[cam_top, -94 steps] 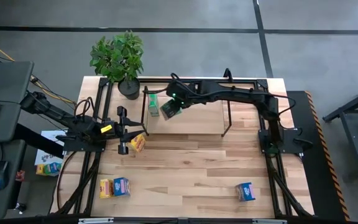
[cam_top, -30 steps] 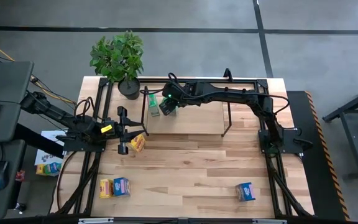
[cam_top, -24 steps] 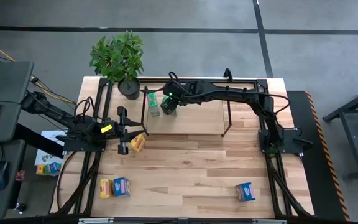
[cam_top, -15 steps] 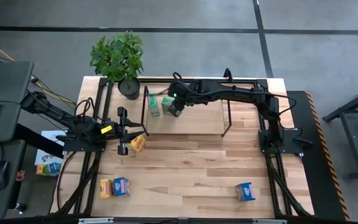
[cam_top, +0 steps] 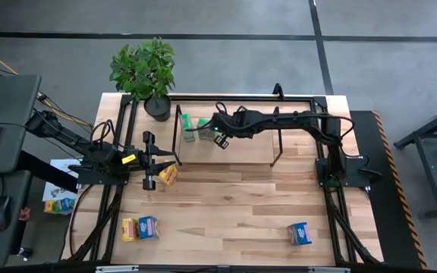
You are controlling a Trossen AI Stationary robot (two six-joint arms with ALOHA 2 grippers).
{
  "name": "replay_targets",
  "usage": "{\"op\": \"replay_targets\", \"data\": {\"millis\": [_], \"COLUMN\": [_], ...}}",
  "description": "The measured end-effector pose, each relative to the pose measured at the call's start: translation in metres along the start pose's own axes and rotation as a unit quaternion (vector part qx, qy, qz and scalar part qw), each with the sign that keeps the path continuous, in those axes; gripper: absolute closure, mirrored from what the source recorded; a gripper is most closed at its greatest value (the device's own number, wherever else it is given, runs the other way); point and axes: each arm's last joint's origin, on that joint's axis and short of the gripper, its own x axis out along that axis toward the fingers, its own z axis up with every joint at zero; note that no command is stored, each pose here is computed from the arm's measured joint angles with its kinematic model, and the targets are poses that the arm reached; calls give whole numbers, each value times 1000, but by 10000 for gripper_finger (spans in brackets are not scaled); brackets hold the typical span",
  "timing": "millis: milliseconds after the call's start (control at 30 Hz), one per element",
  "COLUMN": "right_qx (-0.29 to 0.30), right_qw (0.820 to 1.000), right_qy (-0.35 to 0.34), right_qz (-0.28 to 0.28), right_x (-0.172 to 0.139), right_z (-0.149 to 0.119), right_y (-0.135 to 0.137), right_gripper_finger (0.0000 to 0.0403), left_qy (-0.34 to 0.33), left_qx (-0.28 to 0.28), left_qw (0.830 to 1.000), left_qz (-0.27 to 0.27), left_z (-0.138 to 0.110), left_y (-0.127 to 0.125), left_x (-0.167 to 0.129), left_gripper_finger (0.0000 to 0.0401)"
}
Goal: Stack cereal on shelf
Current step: Put the green cereal box aligned with the other green cereal box on the shelf
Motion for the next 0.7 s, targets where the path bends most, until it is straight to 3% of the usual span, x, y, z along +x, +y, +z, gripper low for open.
{"op": "replay_targets", "data": {"millis": [233, 433, 700], "right_qx": [13, 39, 59], "right_qw": [995, 968, 964], "right_qy": [-96, -198, -199], "right_qz": [25, 151, 166], "right_x": [-4, 1, 13], "right_z": [-10, -21, -35], "right_y": [-16, -25, -26], "right_gripper_finger": [401, 402, 403], "left_qy": [0, -4, -7], "left_qx": [1, -2, 0], "left_qw": [1000, 1000, 1000], "left_qz": [0, 1, 2], "left_z": [0, 1, 2], "left_y": [0, 0, 0], "left_x": [0, 0, 0], "left_gripper_finger": [295, 295, 295]}}
